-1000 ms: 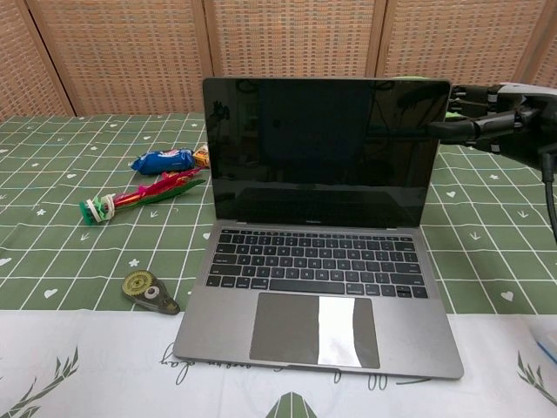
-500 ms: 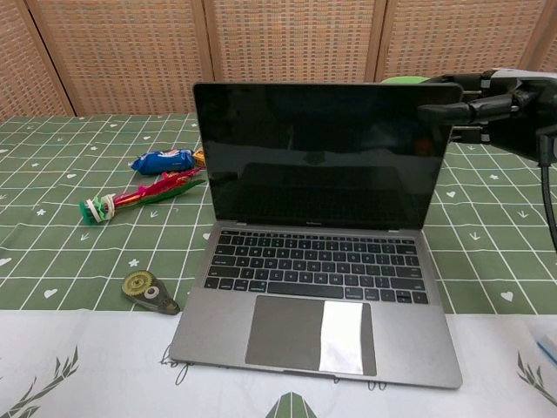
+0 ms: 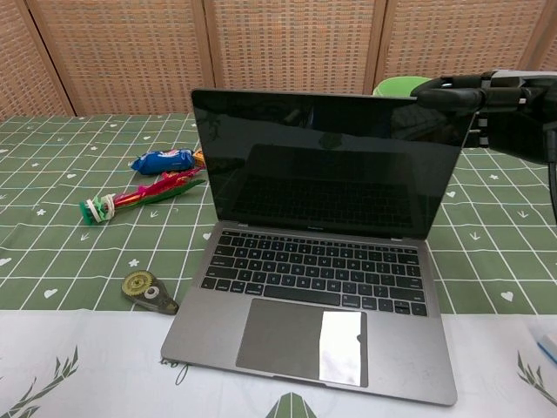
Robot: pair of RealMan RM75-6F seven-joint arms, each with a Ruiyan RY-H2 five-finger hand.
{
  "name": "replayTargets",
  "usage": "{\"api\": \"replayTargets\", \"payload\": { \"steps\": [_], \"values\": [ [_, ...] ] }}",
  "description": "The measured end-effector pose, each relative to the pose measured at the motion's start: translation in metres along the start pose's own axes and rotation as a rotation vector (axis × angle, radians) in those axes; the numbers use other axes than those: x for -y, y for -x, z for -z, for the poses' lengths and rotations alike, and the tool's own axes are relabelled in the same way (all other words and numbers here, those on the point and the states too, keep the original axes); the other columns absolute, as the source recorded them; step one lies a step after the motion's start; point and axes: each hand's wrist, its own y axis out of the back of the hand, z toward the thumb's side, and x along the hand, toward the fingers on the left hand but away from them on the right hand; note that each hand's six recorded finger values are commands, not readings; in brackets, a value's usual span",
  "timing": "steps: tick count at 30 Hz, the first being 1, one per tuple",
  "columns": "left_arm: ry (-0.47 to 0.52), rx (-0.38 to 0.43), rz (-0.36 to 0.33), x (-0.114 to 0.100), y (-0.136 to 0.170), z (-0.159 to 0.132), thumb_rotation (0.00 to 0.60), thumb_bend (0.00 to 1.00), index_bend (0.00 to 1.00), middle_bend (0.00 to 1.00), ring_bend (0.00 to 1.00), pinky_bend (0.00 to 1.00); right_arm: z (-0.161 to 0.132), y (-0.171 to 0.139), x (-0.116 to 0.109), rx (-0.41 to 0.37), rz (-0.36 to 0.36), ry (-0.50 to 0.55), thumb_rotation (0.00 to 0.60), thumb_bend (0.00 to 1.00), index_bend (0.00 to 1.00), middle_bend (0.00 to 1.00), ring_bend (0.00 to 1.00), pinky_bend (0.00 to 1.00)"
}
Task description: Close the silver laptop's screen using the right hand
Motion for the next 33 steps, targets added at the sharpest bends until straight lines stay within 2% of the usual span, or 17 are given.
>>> {"api": "replayTargets", "payload": {
  "steps": [10,22,27,33],
  "values": [
    [0.001,0.002,-0.008,-0.001,0.001,-0.001,0.600,0.00,0.00,0.00,0.00,0.00,0.006,-0.006,0.004,0.045,-0.045,0.027,0.433,0.31,0.52,0.49,0.45,0.46],
    [0.007,0.007,-0.015,-0.004,0.002,-0.001,0.600,0.00,0.00,0.00,0.00,0.00,0.009,-0.018,0.009,0.143,-0.114,0.041,0.429,0.31,0.51,0.49,0.45,0.46],
    [0.008,0.009,-0.015,-0.004,0.002,-0.002,0.600,0.00,0.00,0.00,0.00,0.00,0.010,-0.022,0.015,0.185,-0.145,0.053,0.426,0.30,0.49,0.46,0.44,0.45],
    [0.012,0.014,-0.021,-0.006,0.003,-0.003,0.600,0.00,0.00,0.00,0.00,0.00,0.020,-0.032,0.031,0.317,-0.222,0.135,0.426,0.29,0.47,0.43,0.42,0.43]
  ]
}}
